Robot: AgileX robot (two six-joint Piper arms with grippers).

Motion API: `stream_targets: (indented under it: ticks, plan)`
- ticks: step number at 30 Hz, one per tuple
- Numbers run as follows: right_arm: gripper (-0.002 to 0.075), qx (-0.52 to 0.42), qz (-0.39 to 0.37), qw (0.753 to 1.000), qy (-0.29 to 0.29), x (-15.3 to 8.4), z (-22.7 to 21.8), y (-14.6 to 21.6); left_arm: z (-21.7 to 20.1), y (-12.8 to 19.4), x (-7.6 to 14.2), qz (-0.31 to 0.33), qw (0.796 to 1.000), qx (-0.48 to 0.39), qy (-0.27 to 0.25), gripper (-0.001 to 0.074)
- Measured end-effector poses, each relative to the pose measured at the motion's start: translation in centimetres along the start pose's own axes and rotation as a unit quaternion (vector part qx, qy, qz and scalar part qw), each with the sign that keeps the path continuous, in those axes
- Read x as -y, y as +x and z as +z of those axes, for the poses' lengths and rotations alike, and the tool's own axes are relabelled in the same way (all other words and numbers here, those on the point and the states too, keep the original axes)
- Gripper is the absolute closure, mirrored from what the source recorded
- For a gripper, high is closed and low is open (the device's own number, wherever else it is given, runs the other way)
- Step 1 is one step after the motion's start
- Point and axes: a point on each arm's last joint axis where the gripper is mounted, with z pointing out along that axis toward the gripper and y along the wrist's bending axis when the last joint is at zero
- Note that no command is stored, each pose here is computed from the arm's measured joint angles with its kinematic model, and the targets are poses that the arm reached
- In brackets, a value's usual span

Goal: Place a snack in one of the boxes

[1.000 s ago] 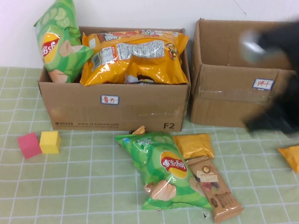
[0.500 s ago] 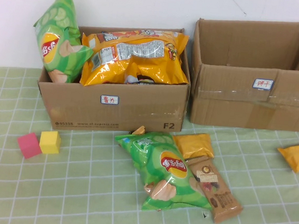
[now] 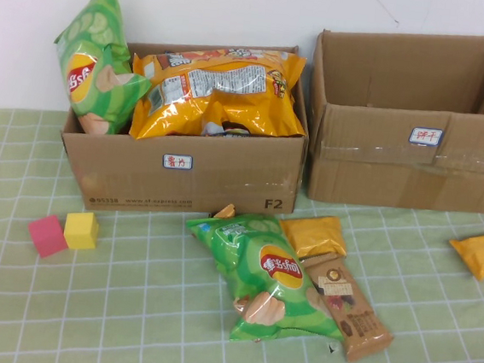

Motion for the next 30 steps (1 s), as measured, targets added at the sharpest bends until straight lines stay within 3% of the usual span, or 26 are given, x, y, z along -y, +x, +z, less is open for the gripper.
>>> stream_targets:
  ticks: [9,15,23,30]
  plan:
    - [0.0714,-0.004,0.000,1.000,0.003,0.1,0.0,0.1,0.1,0.2,0.0,0.005,1.000,0.000,0.001,0.0737]
    - [0.0714,-0.007,0.000,1.000,0.006,0.1,0.0,0.2,-0.5,1.9,-0.7,-0.039,0.999,0.002,-0.011,0.0737]
    - [0.0714,-0.009,0.000,1.000,0.007,0.1,0.0,0.2,-2.8,4.7,-1.7,-0.041,0.998,0.016,-0.042,0.0737]
    - [0.0714,-0.010,0.000,1.000,0.008,0.1,0.0,0.2,-2.3,7.5,-1.2,0.052,0.996,0.030,-0.058,0.0737]
